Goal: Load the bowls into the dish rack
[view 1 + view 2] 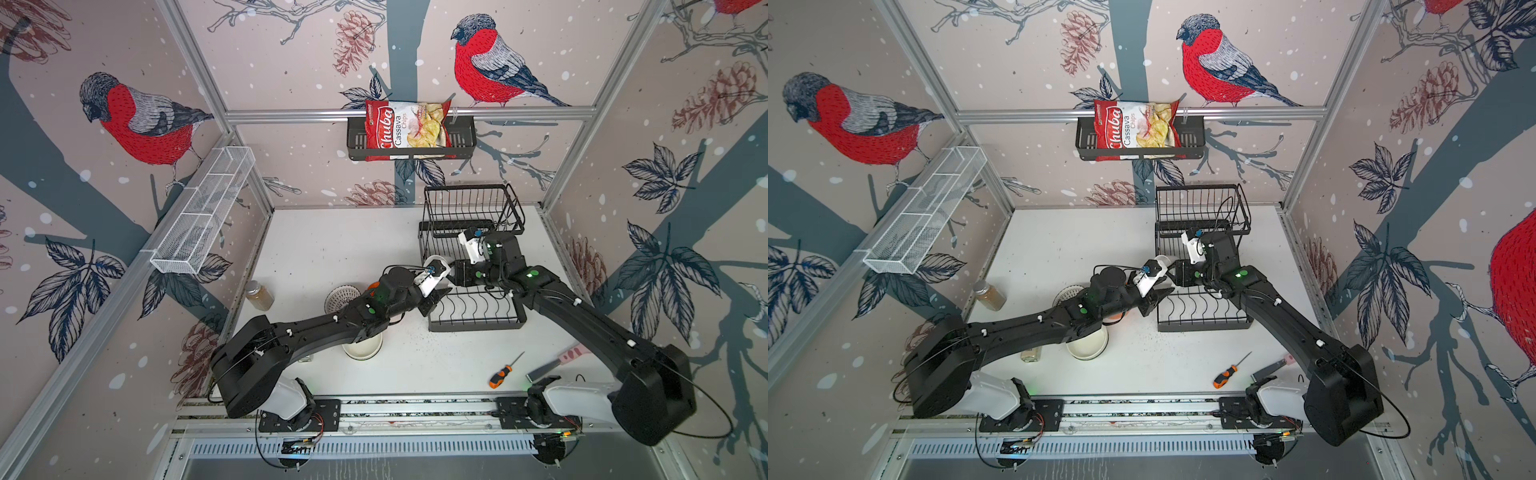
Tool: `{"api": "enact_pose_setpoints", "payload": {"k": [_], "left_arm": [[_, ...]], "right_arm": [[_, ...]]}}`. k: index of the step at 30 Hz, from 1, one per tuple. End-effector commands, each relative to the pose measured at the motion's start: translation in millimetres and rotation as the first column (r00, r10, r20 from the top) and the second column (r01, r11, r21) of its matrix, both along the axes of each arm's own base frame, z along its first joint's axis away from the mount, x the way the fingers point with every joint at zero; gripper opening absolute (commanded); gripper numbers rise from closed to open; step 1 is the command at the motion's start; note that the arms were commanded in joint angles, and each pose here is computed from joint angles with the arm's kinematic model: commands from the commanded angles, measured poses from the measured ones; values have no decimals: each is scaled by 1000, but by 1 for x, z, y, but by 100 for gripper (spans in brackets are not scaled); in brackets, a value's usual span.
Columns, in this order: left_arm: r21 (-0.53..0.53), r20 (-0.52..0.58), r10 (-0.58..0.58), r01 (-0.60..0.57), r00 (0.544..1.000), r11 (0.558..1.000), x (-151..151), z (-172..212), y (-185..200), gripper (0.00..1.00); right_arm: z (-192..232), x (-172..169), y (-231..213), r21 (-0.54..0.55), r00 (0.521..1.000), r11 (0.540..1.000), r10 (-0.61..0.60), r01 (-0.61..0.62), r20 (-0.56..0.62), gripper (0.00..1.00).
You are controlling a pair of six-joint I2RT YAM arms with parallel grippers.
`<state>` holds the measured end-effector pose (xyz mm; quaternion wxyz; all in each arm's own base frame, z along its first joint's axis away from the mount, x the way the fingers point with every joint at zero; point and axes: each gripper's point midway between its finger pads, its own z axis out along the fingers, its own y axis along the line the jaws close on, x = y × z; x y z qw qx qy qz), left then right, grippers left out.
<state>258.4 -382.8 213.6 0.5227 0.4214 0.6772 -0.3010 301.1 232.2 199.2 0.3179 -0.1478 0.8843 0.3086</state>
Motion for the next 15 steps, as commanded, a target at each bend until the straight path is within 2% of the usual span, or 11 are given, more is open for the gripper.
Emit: {"api": "enact_pose_setpoints", "payload": {"k": [1,7,15], "left_arm": [[-38,27,27,-26,999,999,4,11,3,43],[-65,19,109,-108,994,992,9,16,18,50],[-118,-46,222,-226,974,967,12,15,42,73]], "right_arm": [[-1,13,-9,-51,997,998,-46,49,63,36],[-22,22,-30,-162,988,976,-134,145,78,35],[-26,30,-50,-240,960,933,-238,268,147,34]]}}
